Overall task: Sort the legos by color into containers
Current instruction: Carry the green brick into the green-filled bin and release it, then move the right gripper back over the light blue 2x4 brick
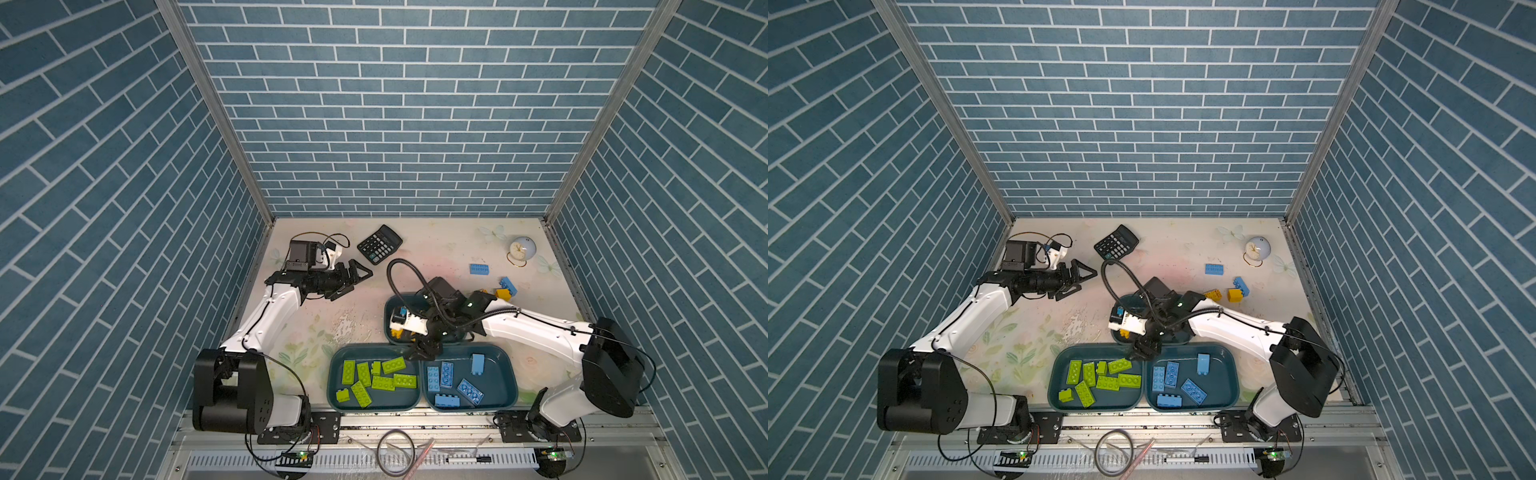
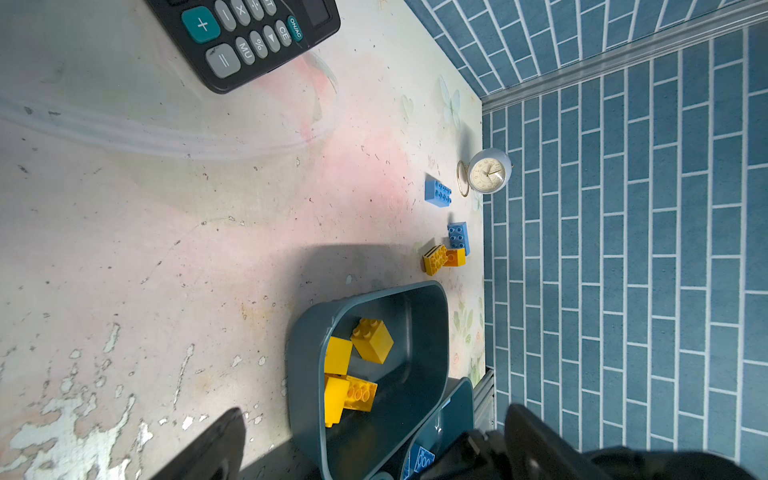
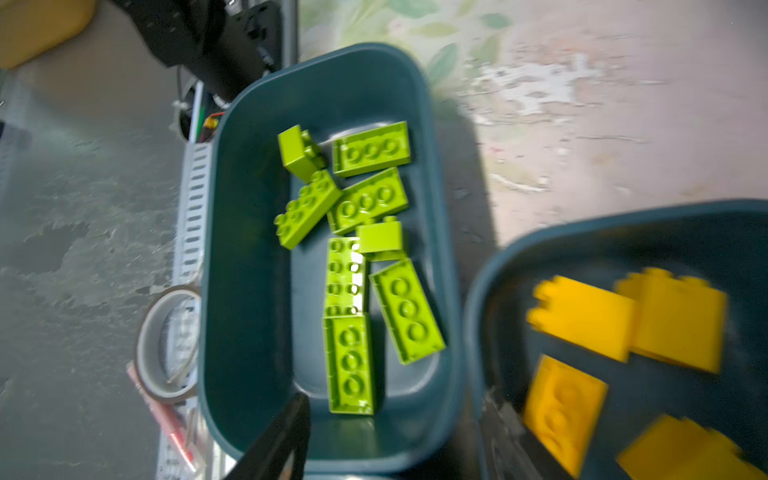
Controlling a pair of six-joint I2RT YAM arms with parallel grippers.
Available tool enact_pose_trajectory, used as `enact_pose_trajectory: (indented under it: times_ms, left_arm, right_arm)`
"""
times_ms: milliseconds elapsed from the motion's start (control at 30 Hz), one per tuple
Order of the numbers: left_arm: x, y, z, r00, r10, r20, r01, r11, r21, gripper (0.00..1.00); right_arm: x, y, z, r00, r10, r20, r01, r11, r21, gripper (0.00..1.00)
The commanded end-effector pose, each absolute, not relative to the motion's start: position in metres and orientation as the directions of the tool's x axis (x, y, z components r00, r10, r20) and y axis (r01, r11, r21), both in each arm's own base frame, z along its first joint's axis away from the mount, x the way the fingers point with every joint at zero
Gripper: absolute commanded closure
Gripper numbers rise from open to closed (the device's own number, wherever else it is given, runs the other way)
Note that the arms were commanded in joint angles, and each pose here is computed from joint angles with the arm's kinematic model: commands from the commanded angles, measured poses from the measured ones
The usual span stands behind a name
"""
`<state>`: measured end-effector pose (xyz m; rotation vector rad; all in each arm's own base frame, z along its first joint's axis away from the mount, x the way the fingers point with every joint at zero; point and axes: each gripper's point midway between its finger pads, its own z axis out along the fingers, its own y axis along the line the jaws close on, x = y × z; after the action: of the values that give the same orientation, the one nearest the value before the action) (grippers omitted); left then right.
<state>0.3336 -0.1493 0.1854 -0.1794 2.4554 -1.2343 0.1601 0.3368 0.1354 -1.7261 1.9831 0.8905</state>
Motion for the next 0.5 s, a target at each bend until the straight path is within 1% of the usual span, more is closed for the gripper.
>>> enact_pose_trajectory:
  times_ms: [0,100,233,333,367,467]
  left_arm:
    - [0.329,-0.149,0.186,-0.919,-0.27,-0.286,0.073,0.598,-0.798,0.01]
    - [0.331,-0.149,0.188,-0.916,-0.274,-0.291,0.077,0.594,-0.801,0.01]
    - [0.333,-0.15,0.189,-0.913,-0.282,-0.296,0.079,0.589,-0.804,0.01]
    - [0.334,-0.15,0.19,-0.911,-0.284,-0.299,0.081,0.587,-0.806,0.01]
    - [0.334,-0.15,0.192,-0.911,-0.282,-0.3,0.084,0.586,-0.806,0.01]
    - [0.333,-0.15,0.194,-0.911,-0.278,-0.305,0.088,0.592,-0.801,0.01]
  right_arm:
    - [0.205,0.306,0.163,-0.244,-0.703,-0.668,-0.97,0.176,0.169,0.34]
    - [0.25,0.263,0.157,-0.267,-0.726,-0.633,-0.956,0.28,0.082,0.33]
    - [0.323,0.206,0.146,-0.343,-0.72,-0.604,-0.893,0.449,-0.029,0.33]
    - [0.362,0.186,0.144,-0.339,-0.713,-0.614,-0.873,0.481,-0.076,0.33]
    - [0.371,0.182,0.143,-0.32,-0.715,-0.621,-0.879,0.469,-0.088,0.33]
    - [0.398,0.163,0.132,-0.3,-0.742,-0.599,-0.883,0.454,-0.12,0.32]
